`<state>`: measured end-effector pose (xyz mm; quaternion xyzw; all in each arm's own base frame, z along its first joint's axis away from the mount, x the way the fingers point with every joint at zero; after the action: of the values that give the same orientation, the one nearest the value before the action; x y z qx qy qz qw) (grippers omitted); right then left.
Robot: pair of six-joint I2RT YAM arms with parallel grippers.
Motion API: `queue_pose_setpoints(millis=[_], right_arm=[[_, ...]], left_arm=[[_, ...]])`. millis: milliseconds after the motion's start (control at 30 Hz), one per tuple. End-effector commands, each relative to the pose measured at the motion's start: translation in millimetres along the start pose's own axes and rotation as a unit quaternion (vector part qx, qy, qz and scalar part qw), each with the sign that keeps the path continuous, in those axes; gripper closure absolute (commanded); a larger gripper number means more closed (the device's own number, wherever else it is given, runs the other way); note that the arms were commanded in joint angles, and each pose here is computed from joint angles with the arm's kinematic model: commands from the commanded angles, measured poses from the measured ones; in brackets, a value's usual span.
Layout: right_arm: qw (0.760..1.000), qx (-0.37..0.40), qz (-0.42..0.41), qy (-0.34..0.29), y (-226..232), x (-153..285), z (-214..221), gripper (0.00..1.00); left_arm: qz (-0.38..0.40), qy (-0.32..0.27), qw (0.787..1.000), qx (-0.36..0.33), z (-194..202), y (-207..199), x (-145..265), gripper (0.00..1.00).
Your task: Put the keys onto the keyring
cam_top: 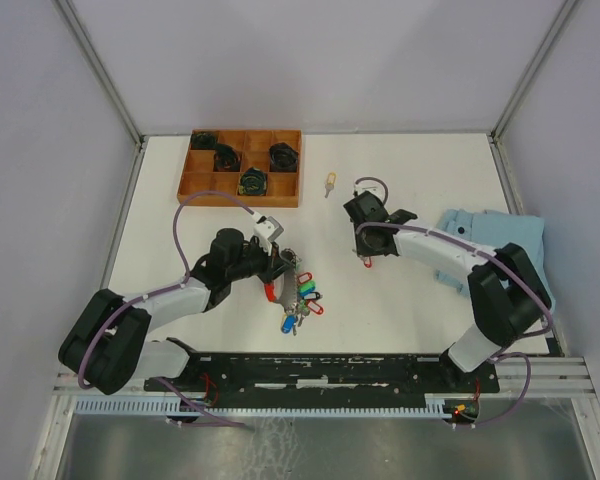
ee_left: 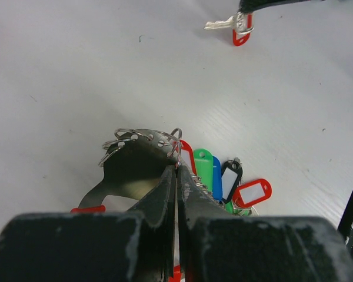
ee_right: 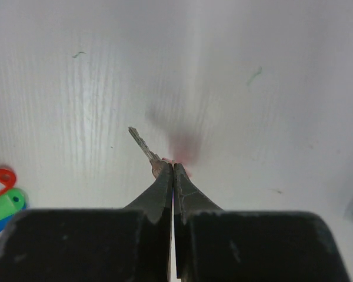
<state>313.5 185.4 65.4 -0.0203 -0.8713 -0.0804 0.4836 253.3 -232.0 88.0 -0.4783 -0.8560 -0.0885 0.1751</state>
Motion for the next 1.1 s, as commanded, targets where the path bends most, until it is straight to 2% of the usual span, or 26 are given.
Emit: queue_pose_setpoints(millis=[0,133,233,500,633,833,1067], right_arm=[[0.993,-0.031,0.073,-0.087,-36.2,39.5,-30.2,1.0],[0.98,-0.051,0.132,-0.141,-60.8,63.5,-52.6,0.99],[0.968,-0.082,0.173,-0.163,-77.5,60.3,-48.2,0.99],[0.97,-0.15,0.148,-0.118,-60.8,15.6,0.0,0.99],[0.972,-0.174,0.127,-0.093,-45.2,2.5,19.0,0.96],[0.977,-0.182,0.101,-0.051,-32.8,-10.4,36.3,0.86],[0.99,-0.113,0.071,-0.054,-31.2,13.6,21.0,0.53]], left_arm=[[0.015,-0.044,0.998,-0.036,-32.5,-0.3,1.2,0.97],[0.017,-0.046,0.998,-0.037,-33.2,-1.7,2.1,0.97],[0.021,-0.045,0.998,-0.036,-32.0,-2.7,1.4,0.97],[0.028,-0.046,0.998,-0.036,-33.8,-5.1,0.4,0.97],[0.03,-0.047,0.998,-0.037,-34.3,-6.2,0.8,0.97],[0.033,-0.043,0.998,-0.034,-33.2,-6.7,-0.5,0.97],[0.035,-0.042,0.998,-0.032,-33.0,-6.9,-1.3,0.97]])
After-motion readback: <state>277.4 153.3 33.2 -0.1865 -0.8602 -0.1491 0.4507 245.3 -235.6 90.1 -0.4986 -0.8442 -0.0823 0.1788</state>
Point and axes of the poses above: each gripper's point midway between its finger pads, its own x axis back along the fingers, its own y axis along the line the jaws close on, z = x × y, the point moved 1 cm from there along x, back along the fingers, and after that the axes turned 15 degrees about -x, right-handed, at the moved point
